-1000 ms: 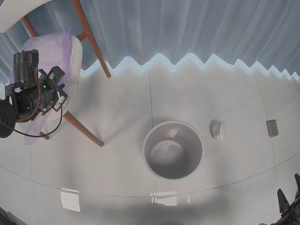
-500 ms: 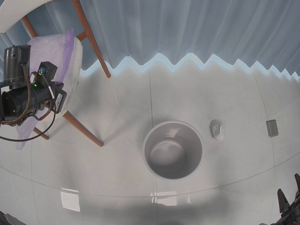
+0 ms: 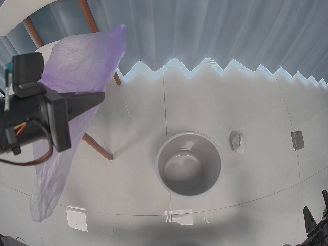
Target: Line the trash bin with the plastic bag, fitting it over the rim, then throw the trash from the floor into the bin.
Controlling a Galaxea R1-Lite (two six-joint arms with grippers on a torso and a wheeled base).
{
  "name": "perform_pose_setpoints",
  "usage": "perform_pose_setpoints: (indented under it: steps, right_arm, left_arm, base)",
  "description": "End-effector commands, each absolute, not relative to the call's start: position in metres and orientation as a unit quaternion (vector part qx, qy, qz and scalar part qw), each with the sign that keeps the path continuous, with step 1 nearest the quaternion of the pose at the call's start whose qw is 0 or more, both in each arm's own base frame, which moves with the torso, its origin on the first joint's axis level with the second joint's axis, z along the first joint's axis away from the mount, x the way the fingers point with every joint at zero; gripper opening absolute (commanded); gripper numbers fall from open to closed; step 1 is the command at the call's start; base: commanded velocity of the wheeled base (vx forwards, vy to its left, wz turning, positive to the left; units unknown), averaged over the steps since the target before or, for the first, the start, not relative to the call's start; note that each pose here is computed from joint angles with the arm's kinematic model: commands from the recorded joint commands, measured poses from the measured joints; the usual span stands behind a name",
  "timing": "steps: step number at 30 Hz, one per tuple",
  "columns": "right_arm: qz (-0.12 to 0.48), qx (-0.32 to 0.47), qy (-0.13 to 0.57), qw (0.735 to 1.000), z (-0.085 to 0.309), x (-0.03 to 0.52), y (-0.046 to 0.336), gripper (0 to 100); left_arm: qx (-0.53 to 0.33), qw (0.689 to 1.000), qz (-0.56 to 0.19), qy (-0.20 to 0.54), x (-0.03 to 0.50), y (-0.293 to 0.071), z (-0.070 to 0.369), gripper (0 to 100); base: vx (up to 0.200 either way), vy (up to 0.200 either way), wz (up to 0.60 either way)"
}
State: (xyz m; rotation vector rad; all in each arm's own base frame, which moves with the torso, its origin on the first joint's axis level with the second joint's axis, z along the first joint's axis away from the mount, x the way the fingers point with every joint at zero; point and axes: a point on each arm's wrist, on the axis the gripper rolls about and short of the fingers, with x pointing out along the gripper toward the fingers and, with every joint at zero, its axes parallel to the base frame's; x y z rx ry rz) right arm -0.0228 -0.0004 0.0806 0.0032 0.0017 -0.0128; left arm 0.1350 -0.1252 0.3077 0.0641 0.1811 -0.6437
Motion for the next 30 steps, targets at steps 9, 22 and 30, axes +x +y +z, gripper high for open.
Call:
perform_pose_setpoints:
  steps: [9, 22, 30]
  right_arm:
    - [-0.006, 0.002, 0.0, 1.0, 0.076, -0.023, 0.0, 100]
    - [-0.006, 0.002, 0.0, 1.0, 0.076, -0.023, 0.0, 100]
    - [-0.006, 0.002, 0.001, 1.0, 0.076, -0.023, 0.0, 100]
  left_arm:
    - [-0.167, 0.839, -0.517, 0.024, 0.058, -0.113, 0.338, 0]
    - [-0.231, 0.74, -0.627, 0.079, 0.047, -0.108, 0.341, 0]
    - [-0.179, 0.757, -0.618, 0.114, 0.077, -0.124, 0.317, 0]
  base:
    - [0.0, 0.0, 0.0]
    - [0.0, 0.0, 0.0]
    - [0.0, 0.0, 0.0]
